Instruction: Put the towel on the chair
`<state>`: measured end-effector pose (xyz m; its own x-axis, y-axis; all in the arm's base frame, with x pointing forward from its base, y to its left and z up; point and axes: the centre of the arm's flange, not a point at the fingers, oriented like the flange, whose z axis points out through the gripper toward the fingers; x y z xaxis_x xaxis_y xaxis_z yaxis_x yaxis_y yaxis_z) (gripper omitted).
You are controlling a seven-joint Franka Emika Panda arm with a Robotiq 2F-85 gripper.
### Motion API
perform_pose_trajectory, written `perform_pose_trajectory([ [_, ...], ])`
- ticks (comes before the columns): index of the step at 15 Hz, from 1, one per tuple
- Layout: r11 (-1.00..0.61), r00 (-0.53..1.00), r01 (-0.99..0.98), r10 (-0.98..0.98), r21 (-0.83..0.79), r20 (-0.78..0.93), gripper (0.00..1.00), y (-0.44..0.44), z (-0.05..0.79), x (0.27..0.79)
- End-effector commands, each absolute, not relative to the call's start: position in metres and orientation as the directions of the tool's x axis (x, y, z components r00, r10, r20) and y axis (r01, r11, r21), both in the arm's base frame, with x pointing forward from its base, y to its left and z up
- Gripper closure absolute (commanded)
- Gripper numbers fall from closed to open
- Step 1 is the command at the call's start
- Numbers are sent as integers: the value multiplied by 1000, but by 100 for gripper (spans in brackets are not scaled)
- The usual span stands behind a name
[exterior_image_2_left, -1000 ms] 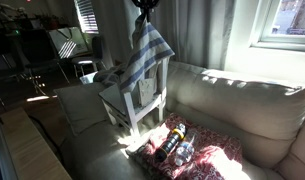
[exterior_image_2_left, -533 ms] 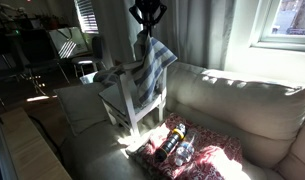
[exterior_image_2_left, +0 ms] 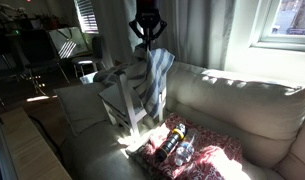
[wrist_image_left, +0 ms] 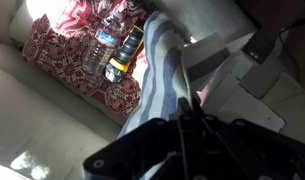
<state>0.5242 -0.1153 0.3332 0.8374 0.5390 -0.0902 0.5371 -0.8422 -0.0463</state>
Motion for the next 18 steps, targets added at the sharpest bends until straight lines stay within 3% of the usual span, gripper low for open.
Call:
perform_pose_trajectory([
  [1,-815,803,576,579,-66,-143,99,-122,319,516],
  [2,-821,808,570,569,-46,-154,99,-122,315,516],
  [4,-828,815,561,554,-7,-171,71,-124,311,518],
  [9,-838,824,546,531,24,-195,36,-127,315,520],
  [13,-945,940,327,323,23,-114,5,-128,345,538],
  [14,-960,956,281,278,14,-95,1,-129,355,542],
  [18,-994,990,93,98,-56,-102,0,-136,406,553],
])
